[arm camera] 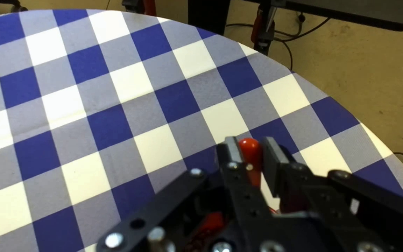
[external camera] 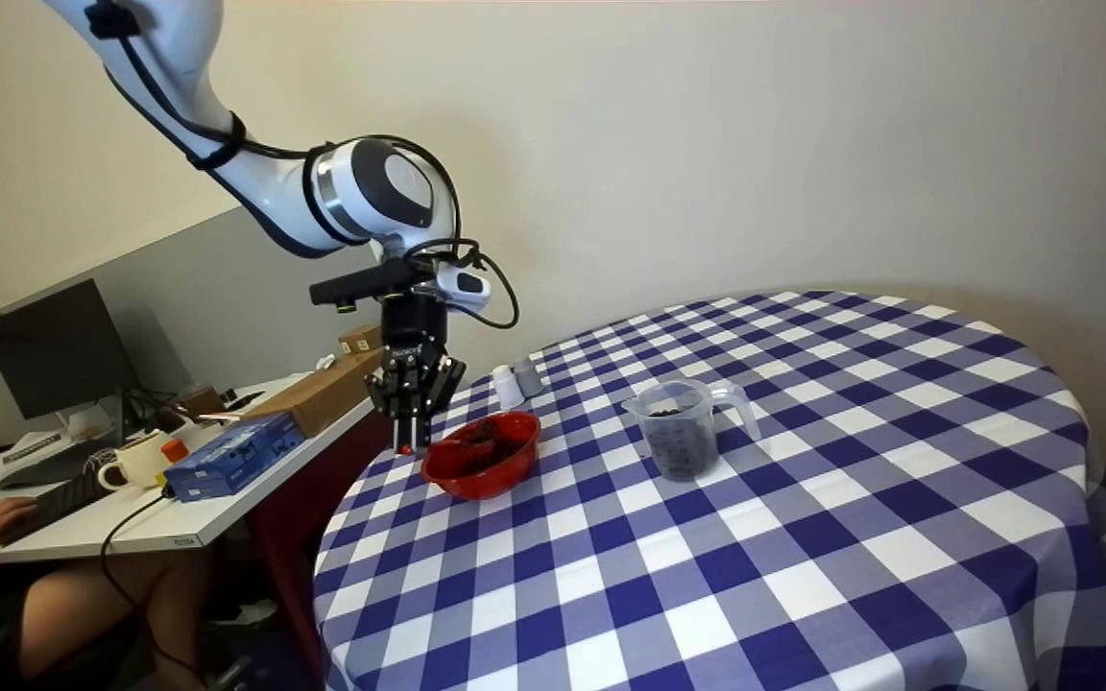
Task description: Pick up the spoon, scoop up some of the contents in the bowl and put the contents in the cup.
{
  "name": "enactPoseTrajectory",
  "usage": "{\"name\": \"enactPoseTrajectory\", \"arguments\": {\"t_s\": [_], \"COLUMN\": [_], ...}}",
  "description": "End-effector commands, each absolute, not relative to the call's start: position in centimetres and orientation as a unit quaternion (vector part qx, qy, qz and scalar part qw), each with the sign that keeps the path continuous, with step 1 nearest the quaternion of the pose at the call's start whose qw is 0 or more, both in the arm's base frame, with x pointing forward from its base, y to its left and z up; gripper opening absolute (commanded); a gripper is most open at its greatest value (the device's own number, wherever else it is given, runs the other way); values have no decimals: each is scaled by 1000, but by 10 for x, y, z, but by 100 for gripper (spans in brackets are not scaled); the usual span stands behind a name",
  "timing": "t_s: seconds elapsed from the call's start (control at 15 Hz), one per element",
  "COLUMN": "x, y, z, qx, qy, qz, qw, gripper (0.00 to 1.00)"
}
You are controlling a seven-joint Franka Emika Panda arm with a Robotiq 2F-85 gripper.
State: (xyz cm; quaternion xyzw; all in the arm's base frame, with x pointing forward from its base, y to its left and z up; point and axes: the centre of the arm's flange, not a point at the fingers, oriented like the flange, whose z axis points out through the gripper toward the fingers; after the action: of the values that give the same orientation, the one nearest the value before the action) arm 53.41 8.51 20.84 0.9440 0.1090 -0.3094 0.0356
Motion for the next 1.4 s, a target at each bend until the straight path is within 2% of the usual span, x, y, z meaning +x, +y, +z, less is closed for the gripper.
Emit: {"name": "enactPoseTrajectory", "arguments": {"t_s": [0.0, 0.87, 1.33], "x": [523, 519, 540], "y": [84, 75, 52], "z": [229, 245, 274], "qx": [951, 958, 967], "qy": [113, 106, 75], "qz": [-288, -266, -242], "qw": [24, 22, 9], "gripper": [6, 7, 7]}}
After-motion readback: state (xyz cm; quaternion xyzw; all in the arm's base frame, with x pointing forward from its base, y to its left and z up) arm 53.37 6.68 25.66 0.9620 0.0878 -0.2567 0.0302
